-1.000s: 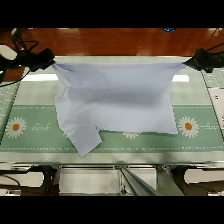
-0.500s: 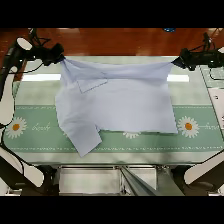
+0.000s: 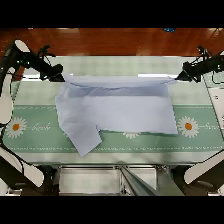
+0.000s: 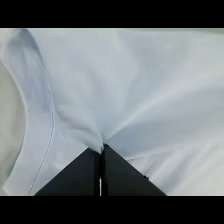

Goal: Fold the shirts.

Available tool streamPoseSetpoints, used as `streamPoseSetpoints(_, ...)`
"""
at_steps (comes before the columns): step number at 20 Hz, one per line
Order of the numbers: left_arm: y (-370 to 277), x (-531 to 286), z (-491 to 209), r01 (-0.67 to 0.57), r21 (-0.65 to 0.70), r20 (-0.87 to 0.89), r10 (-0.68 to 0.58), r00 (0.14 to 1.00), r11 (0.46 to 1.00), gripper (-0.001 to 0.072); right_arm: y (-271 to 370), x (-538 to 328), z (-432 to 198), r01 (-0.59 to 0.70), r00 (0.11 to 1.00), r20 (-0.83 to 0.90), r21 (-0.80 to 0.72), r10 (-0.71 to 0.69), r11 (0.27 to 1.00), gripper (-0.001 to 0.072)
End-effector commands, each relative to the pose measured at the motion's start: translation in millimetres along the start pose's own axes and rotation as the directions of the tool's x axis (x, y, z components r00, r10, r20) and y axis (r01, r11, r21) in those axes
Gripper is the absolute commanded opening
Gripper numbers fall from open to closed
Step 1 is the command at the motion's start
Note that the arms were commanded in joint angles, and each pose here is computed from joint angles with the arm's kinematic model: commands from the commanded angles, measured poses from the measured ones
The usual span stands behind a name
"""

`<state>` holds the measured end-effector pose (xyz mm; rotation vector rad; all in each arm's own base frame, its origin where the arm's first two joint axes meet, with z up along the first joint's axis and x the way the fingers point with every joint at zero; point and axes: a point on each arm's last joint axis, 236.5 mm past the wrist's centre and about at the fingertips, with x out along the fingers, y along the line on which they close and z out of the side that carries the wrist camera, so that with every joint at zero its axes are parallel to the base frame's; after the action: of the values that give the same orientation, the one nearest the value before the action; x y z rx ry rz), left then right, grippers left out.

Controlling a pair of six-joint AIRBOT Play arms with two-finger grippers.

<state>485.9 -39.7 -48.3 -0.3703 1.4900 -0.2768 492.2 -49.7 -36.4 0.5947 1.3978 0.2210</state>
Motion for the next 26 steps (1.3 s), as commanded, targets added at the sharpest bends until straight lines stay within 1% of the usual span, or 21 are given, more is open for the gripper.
streamPoseSetpoints(1,15,4,-32,-0.037,0.008,-0.129,0.038,0.991,0.999,0.0014,-22,0,-23,0.097,0.99,-0.102,-0.003,-0.097,0.995,0.0028)
streamPoseSetpoints(6,9,18,-45,-0.033,0.015,-0.186,0.035,0.982,0.999,0.0014,-17,23,-37,0.088,0.979,-0.184,-0.017,-0.09,0.996,0.0028)
streamPoseSetpoints(8,8,19,-48,-0.031,0.014,-0.2,0.034,0.979,0.999,0.0015,-19,32,-42,0.115,0.969,-0.215,-0.032,-0.12,0.993,0.0029)
streamPoseSetpoints(9,8,18,-52,-0.032,0.005,-0.218,0.033,0.975,0.999,0.0047,-24,34,-43,0.154,0.962,-0.222,-0.035,-0.158,0.987,0.0101)
streamPoseSetpoints(10,8,17,-58,-0.033,0.004,-0.245,0.033,0.969,0.999,0.027,-30,33,-44,0.2,0.953,-0.226,-0.024,-0.2,0.979,0.0328)
streamPoseSetpoints(11,10,14,-63,-0.04,0.0,-0.265,0.039,0.963,0.999,0.0508,-33,28,-46,0.226,0.947,-0.229,-0.018,-0.224,0.974,0.0409)
streamPoseSetpoints(13,15,5,-68,-0.059,-0.057,-0.275,0.041,0.961,0.997,0.0509,-34,9,-44,0.247,0.95,-0.202,0.01,-0.24,0.969,0.0411)
streamPoseSetpoints(15,17,-13,-76,-0.067,-0.06,-0.283,0.048,0.958,0.996,0.0509,-38,-27,-44,0.288,0.948,-0.151,0.03,-0.281,0.957,0.0411)
streamPoseSetpoints(17,20,-32,-88,-0.07,-0.051,-0.245,0.055,0.968,0.996,0.0509,-52,-59,-53,0.342,0.939,-0.067,0.086,-0.337,0.936,0.0411)
streamPoseSetpoints(19,32,-36,-108,-0.076,-0.095,-0.165,0.06,0.984,0.993,0.0509,-66,-72,-82,0.361,0.93,0.016,0.141,-0.367,0.922,0.0411)
streamPoseSetpoints(21,55,-32,-139,-0.081,-0.197,-0.057,0.071,0.996,0.977,0.0508,-74,-69,-122,0.323,0.931,0.109,0.206,-0.349,0.924,0.0411)
streamPoseSetpoints(22,62,-28,-158,-0.05,-0.267,-0.003,0.051,0.999,0.962,0.0508,-74,-63,-145,0.28,0.936,0.148,0.231,-0.318,0.932,0.0411)
streamPoseSetpoints(23,62,-24,-176,0.014,-0.331,0.052,0.003,0.999,0.944,0.0508,-69,-58,-165,0.227,0.943,0.186,0.249,-0.276,0.942,0.0411)
streamPoseSetpoints(25,57,-14,-203,0.147,-0.435,0.156,-0.087,0.984,0.889,0.0508,-55,-45,-195,0.113,0.95,0.249,0.282,-0.187,0.953,0.0411)
streamPoseSetpoints(26,54,-8,-211,0.193,-0.472,0.199,-0.109,0.974,0.86,0.0508,-47,-39,-207,0.073,0.954,0.26,0.281,-0.149,0.957,0.0411)
